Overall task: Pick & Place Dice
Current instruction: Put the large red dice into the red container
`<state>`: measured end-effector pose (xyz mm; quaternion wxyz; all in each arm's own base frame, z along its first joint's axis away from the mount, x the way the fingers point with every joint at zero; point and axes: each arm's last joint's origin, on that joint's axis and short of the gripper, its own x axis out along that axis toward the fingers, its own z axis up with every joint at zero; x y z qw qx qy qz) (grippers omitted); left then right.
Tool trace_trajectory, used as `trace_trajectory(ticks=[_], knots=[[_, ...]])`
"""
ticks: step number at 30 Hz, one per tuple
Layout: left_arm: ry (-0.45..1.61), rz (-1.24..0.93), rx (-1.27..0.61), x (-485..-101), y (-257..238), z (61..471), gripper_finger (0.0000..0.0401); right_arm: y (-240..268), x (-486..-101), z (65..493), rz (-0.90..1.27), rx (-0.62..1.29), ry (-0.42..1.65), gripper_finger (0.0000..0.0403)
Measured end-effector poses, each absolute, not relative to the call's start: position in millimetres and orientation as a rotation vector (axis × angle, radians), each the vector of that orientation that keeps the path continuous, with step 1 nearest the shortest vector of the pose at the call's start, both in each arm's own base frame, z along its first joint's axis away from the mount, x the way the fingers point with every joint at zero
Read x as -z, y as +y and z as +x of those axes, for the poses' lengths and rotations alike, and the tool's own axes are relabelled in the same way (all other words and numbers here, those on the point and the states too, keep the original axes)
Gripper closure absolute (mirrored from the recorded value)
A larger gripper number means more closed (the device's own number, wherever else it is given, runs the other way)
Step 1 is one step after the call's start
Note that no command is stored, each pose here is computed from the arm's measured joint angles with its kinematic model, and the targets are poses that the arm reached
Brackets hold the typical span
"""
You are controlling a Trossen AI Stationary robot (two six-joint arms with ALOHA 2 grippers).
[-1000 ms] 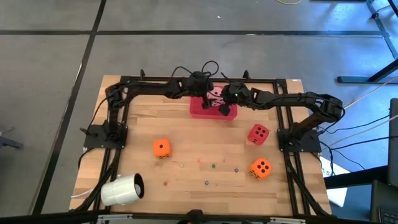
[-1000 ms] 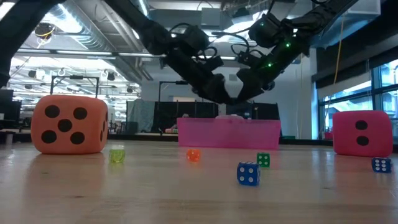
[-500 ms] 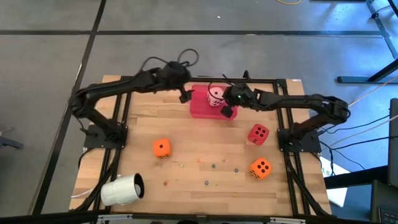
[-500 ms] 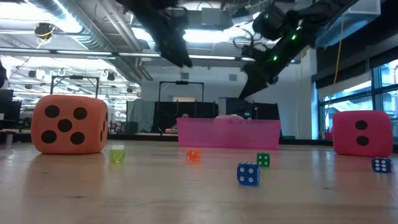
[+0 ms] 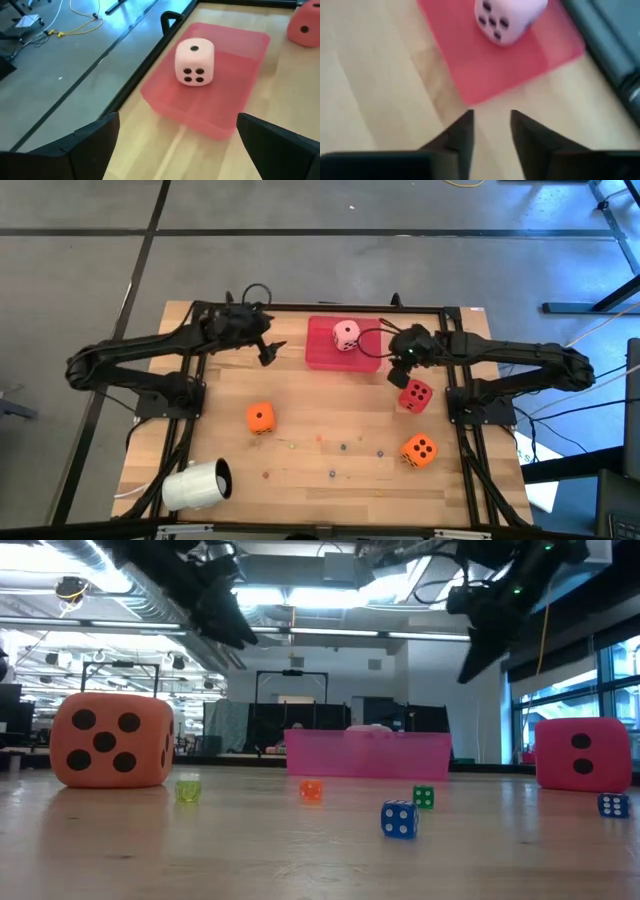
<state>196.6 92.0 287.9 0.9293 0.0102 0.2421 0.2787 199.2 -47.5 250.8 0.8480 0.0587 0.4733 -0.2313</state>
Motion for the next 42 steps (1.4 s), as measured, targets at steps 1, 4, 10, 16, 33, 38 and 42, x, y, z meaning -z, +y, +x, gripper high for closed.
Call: trace_trajectory(ticks=[1, 4, 10, 16, 33, 38, 42], knots=[[0.486, 0.013, -0.572, -284, 90, 194, 0.0003, -46, -250, 198, 0.165, 0.506, 1.007, 0.0251], [0.467, -0.011, -0.571, -275, 86, 187, 0.0003, -41, -245, 193, 0.271, 0.566, 1.063, 0.0195], [0.464, -0.012, -0.563, -269, 80, 179, 0.0003, -34, -234, 183, 0.378, 0.611, 1.245, 0.0096], [0.451, -0.009, -0.564, -271, 79, 177, 0.0003, -32, -227, 186, 0.363, 0.618, 1.305, 0.0033], [0.427, -0.004, -0.565, -273, 80, 178, 0.0003, -32, -227, 187, 0.341, 0.557, 1.32, 0.0008], [0.427, -0.004, -0.565, -273, 80, 178, 0.0003, -32, -227, 187, 0.341, 0.555, 1.321, 0.0004], [0.427, -0.004, -0.565, -273, 80, 178, 0.0003, -32, -227, 187, 0.34, 0.556, 1.32, 0.0003]])
